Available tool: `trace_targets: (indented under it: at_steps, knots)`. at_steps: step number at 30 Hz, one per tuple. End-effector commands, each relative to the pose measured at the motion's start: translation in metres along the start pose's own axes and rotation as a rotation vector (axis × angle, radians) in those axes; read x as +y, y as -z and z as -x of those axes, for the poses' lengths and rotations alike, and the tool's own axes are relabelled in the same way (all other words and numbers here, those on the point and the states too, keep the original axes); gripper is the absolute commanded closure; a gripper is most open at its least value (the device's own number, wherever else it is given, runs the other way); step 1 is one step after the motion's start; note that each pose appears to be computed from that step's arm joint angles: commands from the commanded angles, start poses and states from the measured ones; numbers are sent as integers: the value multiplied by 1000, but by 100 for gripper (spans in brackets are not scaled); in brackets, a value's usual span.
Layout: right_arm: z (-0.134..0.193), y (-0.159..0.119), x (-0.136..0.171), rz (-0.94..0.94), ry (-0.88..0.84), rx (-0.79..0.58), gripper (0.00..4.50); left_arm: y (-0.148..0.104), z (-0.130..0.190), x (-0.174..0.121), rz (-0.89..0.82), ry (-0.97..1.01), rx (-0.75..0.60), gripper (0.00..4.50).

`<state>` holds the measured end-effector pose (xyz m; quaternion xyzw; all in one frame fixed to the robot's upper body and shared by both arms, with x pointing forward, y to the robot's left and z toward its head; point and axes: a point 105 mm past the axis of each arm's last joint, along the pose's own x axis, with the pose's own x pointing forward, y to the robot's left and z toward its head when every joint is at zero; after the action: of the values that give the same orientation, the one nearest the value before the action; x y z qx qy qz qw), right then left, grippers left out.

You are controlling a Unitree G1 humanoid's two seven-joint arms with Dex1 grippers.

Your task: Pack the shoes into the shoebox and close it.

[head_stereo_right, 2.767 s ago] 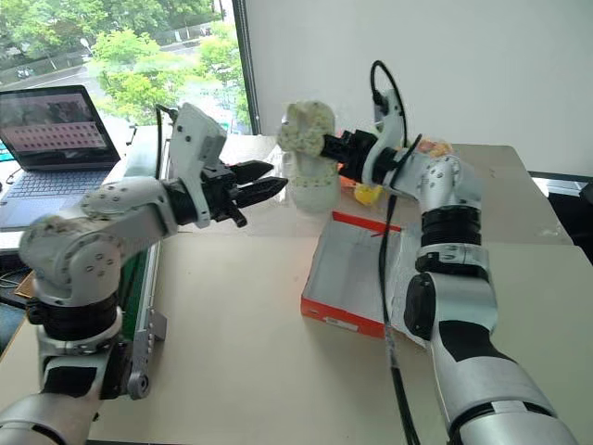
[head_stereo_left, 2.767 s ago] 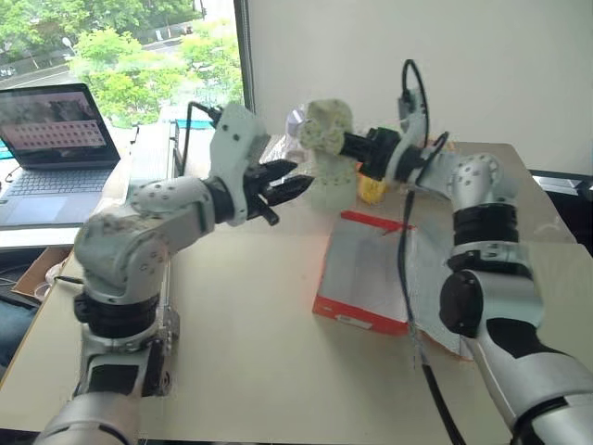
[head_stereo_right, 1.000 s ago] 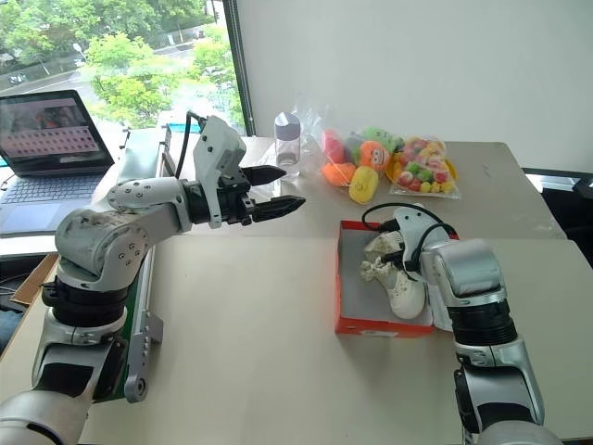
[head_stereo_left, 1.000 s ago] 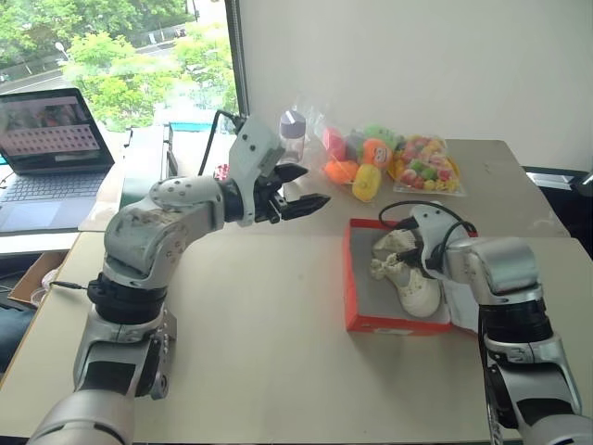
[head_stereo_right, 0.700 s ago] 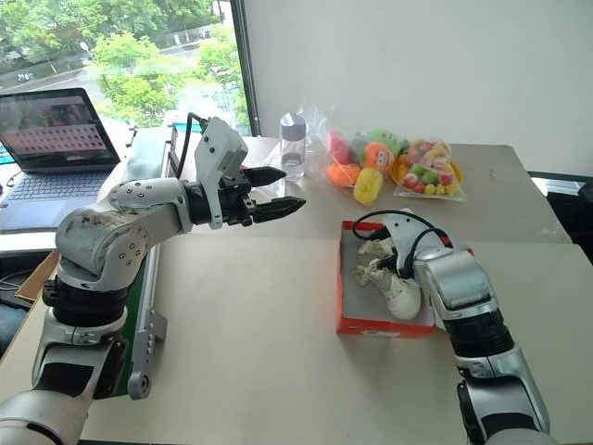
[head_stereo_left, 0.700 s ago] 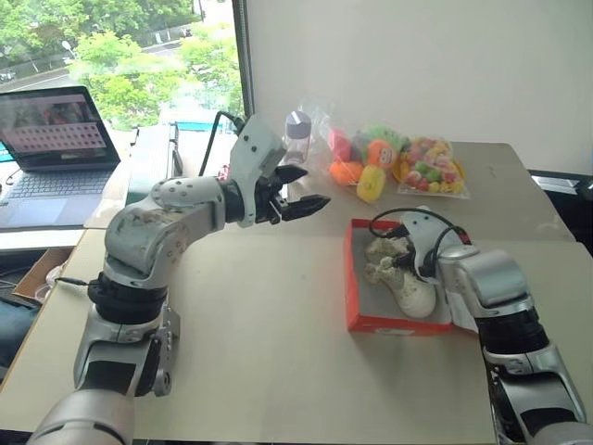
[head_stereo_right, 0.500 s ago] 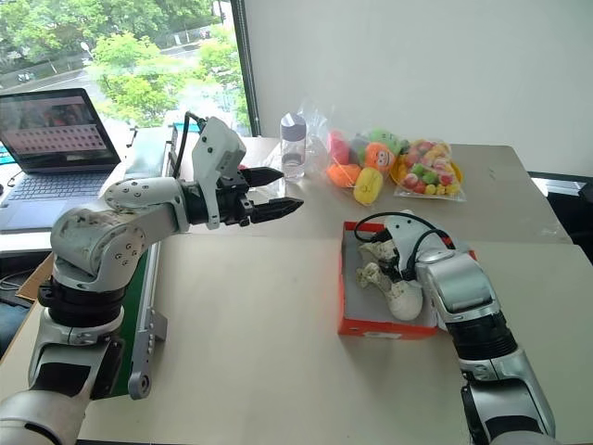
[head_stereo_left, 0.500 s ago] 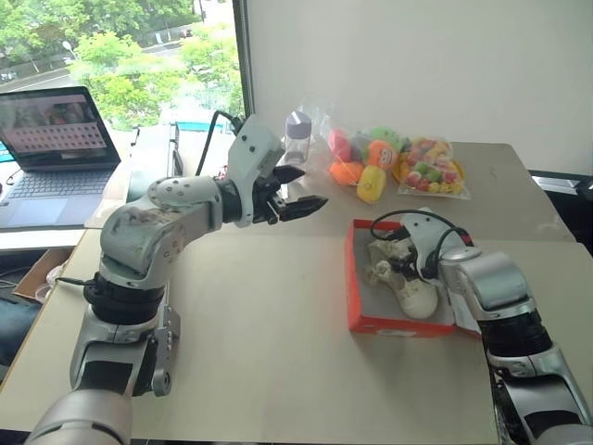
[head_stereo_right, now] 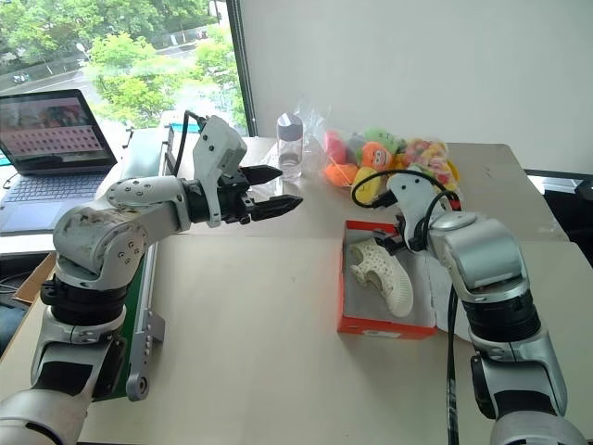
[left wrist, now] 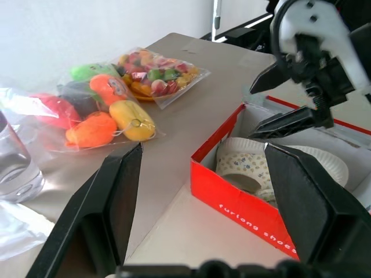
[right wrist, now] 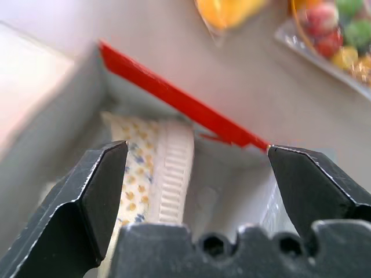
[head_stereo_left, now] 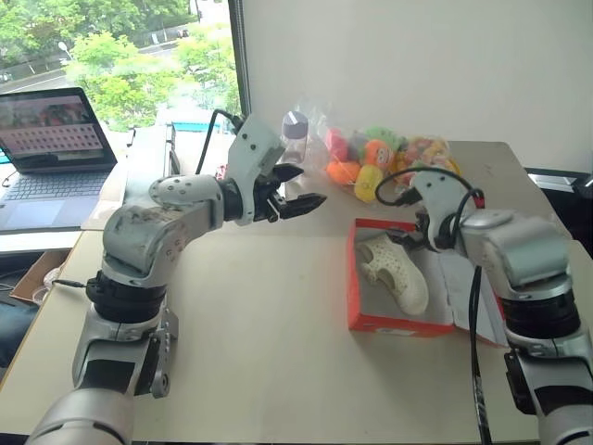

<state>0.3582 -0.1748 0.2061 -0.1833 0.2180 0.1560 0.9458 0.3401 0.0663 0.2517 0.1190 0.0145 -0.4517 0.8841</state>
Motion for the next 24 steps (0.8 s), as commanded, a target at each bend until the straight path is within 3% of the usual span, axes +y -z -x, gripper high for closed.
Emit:
trace_targets:
  at_steps: [1, 4, 8, 14, 19, 24]
  knots:
    - [20, -50, 6, -3, -116, -245, 1, -3, 12, 26, -13, -162, -21, 92]
    - [31, -71, 25, -49, -332, -405, 1, 10, 25, 45, 36, -300, 5, 92]
    - [35, -81, 54, -9, -572, -498, 0, 24, 55, 69, 89, -515, 16, 2]
    - [27, -92, 81, 11, -793, -558, 0, 44, 112, 82, 120, -849, 59, 2]
    - [12, -105, 112, 54, -933, -613, 0, 56, 185, 84, 122, -1187, 79, 2]
    - [4, -115, 136, 64, -1004, -717, 0, 70, 197, 69, 174, -1254, 79, 2]
